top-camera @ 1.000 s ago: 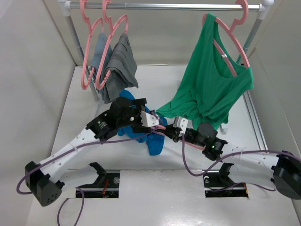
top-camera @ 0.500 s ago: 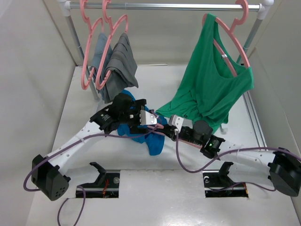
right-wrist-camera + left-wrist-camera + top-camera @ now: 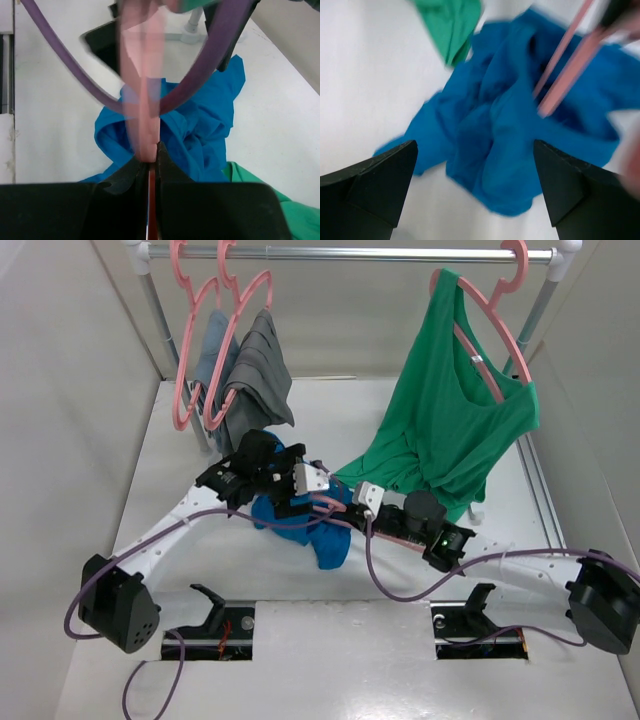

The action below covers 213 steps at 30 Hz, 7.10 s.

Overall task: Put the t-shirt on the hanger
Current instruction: Place tshirt on hanger

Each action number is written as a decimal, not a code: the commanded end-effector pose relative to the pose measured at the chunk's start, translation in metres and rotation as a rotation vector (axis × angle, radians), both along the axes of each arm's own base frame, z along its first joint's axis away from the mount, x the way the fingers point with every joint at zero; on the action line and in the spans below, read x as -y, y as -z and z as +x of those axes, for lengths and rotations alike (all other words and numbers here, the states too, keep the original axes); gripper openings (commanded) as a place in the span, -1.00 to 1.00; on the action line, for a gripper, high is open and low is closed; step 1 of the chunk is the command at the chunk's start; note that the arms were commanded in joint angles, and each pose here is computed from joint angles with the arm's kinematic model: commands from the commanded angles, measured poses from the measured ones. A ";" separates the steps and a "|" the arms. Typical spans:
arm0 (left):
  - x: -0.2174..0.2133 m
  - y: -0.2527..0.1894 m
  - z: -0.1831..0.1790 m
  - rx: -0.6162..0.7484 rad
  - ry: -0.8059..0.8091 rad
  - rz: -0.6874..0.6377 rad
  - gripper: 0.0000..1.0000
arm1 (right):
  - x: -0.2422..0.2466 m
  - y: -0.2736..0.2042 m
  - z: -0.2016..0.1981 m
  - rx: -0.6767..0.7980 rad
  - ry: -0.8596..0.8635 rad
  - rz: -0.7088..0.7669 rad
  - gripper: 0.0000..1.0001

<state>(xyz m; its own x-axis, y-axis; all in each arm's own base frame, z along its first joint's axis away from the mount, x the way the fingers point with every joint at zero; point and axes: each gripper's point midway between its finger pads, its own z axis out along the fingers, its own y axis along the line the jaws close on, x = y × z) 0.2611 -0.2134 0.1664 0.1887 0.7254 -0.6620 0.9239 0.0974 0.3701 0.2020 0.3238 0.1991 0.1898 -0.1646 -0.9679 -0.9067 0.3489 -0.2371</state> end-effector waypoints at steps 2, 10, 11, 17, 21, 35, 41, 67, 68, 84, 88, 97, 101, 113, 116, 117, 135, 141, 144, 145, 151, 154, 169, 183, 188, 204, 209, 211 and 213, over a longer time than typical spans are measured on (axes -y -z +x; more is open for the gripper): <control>-0.031 0.018 0.013 -0.109 -0.097 0.043 1.00 | -0.012 -0.055 -0.001 0.115 -0.056 0.105 -1.00; -0.034 0.034 -0.007 -0.215 -0.049 0.059 1.00 | -0.012 -0.058 -0.001 0.125 -0.056 0.101 -1.00; -0.033 0.035 -0.005 -0.220 -0.057 0.055 1.00 | -0.012 -0.055 -0.001 0.119 -0.056 0.094 -1.00; -0.033 0.020 0.007 -0.210 -0.127 -0.053 1.00 | -0.011 -0.056 -0.003 0.118 -0.066 0.093 -1.00; -0.039 0.011 0.011 -0.228 -0.114 -0.149 0.75 | -0.010 -0.059 -0.004 0.124 -0.066 0.100 -1.00; -0.029 0.039 -0.010 -0.160 0.126 -0.139 0.82 | -0.006 -0.060 -0.008 0.130 -0.065 0.107 -1.00; -0.016 0.037 0.019 -0.071 0.079 -0.179 0.65 | -0.005 -0.064 -0.008 0.135 -0.065 0.114 -1.00; 0.035 -0.012 -0.067 -0.301 0.361 -0.275 -0.75 | -0.013 -0.092 0.004 0.170 -0.035 0.172 -1.00; 0.033 -0.007 -0.066 -0.314 0.331 -0.266 -1.00 | -0.013 -0.092 0.004 0.170 -0.035 0.172 -1.00; 0.013 -0.038 0.023 -0.185 -0.243 -0.325 -1.00 | 0.065 -0.110 0.050 -0.046 0.481 0.100 0.70; 0.010 -0.031 0.018 -0.198 -0.250 -0.325 -1.00 | 0.054 -0.081 0.035 -0.181 0.407 0.005 0.71; 0.010 -0.026 0.019 -0.205 -0.299 -0.368 -1.00 | 0.012 0.035 0.027 -0.455 0.307 -0.184 0.49; 0.010 -0.019 0.015 -0.226 -0.296 -0.369 -1.00 | -0.012 0.036 0.030 -0.440 0.268 -0.161 0.49; 0.011 -0.017 0.019 -0.234 -0.306 -0.386 -1.00 | -0.033 0.094 0.025 -0.486 0.331 -0.293 0.36; 0.011 -0.017 0.018 -0.241 -0.311 -0.390 -1.00 | -0.030 0.109 0.033 -0.489 0.385 -0.322 -0.11; 0.011 -0.017 0.018 -0.241 -0.311 -0.390 -1.00 | -0.032 0.108 0.034 -0.488 0.385 -0.321 -0.20; -0.036 0.015 -0.012 -0.125 -0.037 -0.111 -1.00 | 0.167 0.081 0.045 -0.618 0.903 0.088 -1.00; -0.045 0.027 -0.034 -0.087 0.133 -0.010 -1.00 | 0.201 0.065 0.043 -0.596 1.000 0.131 -1.00; -0.054 0.034 -0.020 -0.042 0.080 0.040 -1.00 | 0.213 0.046 0.044 -0.562 1.037 0.159 -1.00; -0.057 0.036 -0.013 -0.028 0.038 0.051 -1.00 | 0.221 0.048 0.043 -0.546 1.058 0.129 -1.00; -0.093 0.057 0.020 0.082 -0.168 0.198 -1.00 | 0.239 0.023 0.032 -0.502 1.095 0.164 -1.00; -0.100 0.067 0.016 0.111 -0.126 0.250 -1.00 | 0.246 0.017 0.028 -0.486 1.113 0.180 -1.00; -0.134 0.078 0.043 0.237 -0.342 0.387 -1.00 | 0.230 -0.039 0.021 -0.317 0.921 0.187 -1.00; -0.141 0.082 0.043 0.184 -0.381 0.375 -1.00 | 0.215 -0.074 0.013 -0.199 0.756 0.043 -1.00; -0.149 0.090 0.035 0.202 -0.361 0.419 -1.00 | 0.217 -0.060 0.014 -0.249 0.788 0.045 -1.00; -0.174 0.120 0.021 0.186 -0.297 0.620 -1.00 | 0.193 -0.120 -0.015 -0.090 0.531 0.062 -1.00; -0.138 0.111 0.013 0.245 -0.187 0.638 -1.00 | 0.122 -0.124 -0.033 -0.105 0.114 0.094 -1.00; -0.136 0.114 0.009 0.192 -0.205 0.637 -1.00 | 0.112 -0.135 -0.029 -0.085 0.080 0.121 -1.00; -0.122 0.110 0.009 0.171 -0.189 0.606 -1.00 | 0.107 -0.146 -0.028 -0.066 0.066 0.134 -1.00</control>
